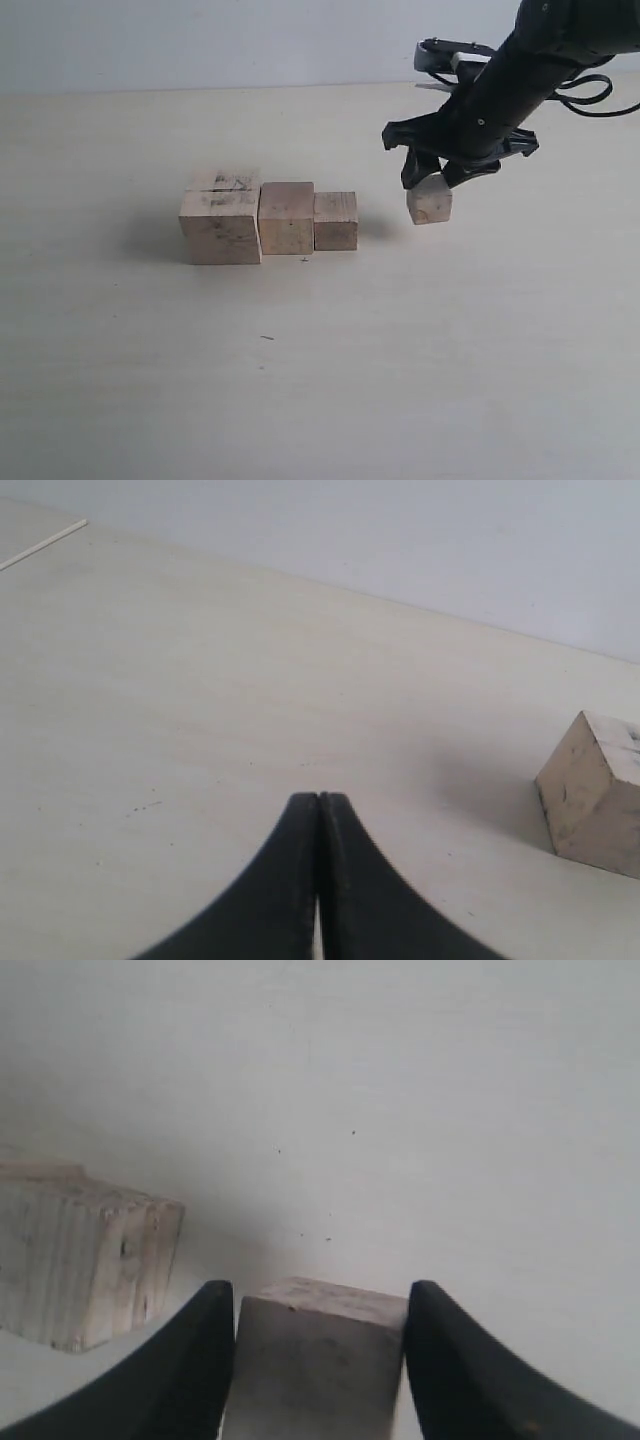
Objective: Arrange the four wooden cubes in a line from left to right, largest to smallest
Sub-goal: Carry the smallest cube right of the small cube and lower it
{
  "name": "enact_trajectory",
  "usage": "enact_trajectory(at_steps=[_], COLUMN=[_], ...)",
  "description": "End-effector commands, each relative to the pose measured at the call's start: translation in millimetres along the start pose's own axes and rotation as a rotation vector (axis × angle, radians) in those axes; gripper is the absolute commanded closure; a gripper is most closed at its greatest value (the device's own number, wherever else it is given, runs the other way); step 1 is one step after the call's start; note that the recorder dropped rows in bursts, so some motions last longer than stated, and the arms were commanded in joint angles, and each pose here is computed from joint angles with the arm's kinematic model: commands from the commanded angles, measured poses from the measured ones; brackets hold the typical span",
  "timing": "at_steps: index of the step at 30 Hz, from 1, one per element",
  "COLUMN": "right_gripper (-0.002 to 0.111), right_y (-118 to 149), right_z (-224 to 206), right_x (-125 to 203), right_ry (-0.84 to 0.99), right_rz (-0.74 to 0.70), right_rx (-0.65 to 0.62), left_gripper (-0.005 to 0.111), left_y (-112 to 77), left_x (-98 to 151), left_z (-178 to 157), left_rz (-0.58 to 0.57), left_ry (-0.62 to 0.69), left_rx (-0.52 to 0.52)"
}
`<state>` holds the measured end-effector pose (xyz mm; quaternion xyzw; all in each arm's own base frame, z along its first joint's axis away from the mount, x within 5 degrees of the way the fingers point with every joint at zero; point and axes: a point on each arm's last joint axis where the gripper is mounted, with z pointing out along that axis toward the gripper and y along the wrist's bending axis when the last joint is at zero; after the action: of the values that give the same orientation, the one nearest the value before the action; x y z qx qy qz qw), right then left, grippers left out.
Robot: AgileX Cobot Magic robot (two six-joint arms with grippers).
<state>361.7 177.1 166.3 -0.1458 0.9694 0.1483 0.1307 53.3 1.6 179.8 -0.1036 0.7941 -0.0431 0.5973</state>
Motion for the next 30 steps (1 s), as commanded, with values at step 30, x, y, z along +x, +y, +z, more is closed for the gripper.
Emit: enact_trajectory(at_steps=[30], right_gripper=[0.108], right_y=[9.8], right_z=[39.6], right_x=[6.7], right_ry=[-0.075], right_rz=[-1.17], right_rx=[-0.224], left_gripper=[0.107], left_y=[-0.5], left_x=[-0.3], left_z=[-0.4], left_rz=[0.004], left_ry=[-0.008], left_rx=[0.008])
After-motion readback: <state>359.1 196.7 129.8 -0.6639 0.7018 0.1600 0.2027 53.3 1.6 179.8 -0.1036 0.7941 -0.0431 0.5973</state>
